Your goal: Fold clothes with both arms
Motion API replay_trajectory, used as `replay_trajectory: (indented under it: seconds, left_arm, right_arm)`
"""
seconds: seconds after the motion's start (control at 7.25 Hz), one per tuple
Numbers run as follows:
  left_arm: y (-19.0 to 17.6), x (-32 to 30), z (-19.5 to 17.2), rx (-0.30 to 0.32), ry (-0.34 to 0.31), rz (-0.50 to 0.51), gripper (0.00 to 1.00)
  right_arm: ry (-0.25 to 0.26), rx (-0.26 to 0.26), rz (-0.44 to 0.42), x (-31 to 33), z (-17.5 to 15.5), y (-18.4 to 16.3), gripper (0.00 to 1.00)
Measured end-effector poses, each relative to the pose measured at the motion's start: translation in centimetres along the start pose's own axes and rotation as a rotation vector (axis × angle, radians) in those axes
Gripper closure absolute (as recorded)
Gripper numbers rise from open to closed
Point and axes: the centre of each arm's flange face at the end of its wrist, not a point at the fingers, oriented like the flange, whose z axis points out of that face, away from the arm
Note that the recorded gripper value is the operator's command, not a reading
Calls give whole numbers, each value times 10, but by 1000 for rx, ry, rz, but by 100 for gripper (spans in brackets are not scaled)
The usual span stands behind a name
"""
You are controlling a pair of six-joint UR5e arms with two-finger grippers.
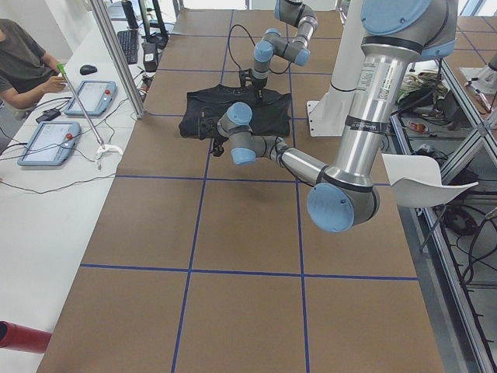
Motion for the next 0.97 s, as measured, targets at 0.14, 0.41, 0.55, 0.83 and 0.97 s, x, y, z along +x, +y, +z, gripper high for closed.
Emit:
replay_trajectory:
  seconds: [0.14, 0.41, 0.55, 0.83, 0.97]
  left_arm:
    - [0, 0, 0, 0, 0, 0, 1]
    - [0, 0, 0, 0, 0, 0, 1]
    - [0, 0, 0, 0, 0, 0, 1]
    - [0, 0, 0, 0, 0, 0, 1]
    - [0, 0, 0, 0, 0, -2, 1]
  right_arm:
    - [-9, 0, -3, 0, 0, 0, 100]
    - [-18, -1, 1, 0, -1, -2, 100]
    - [-24, -2, 5, 1, -3, -4, 100]
    - [-50, -10, 17, 16, -14, -14, 100]
    - [-46, -13, 25, 32, -12, -16, 100]
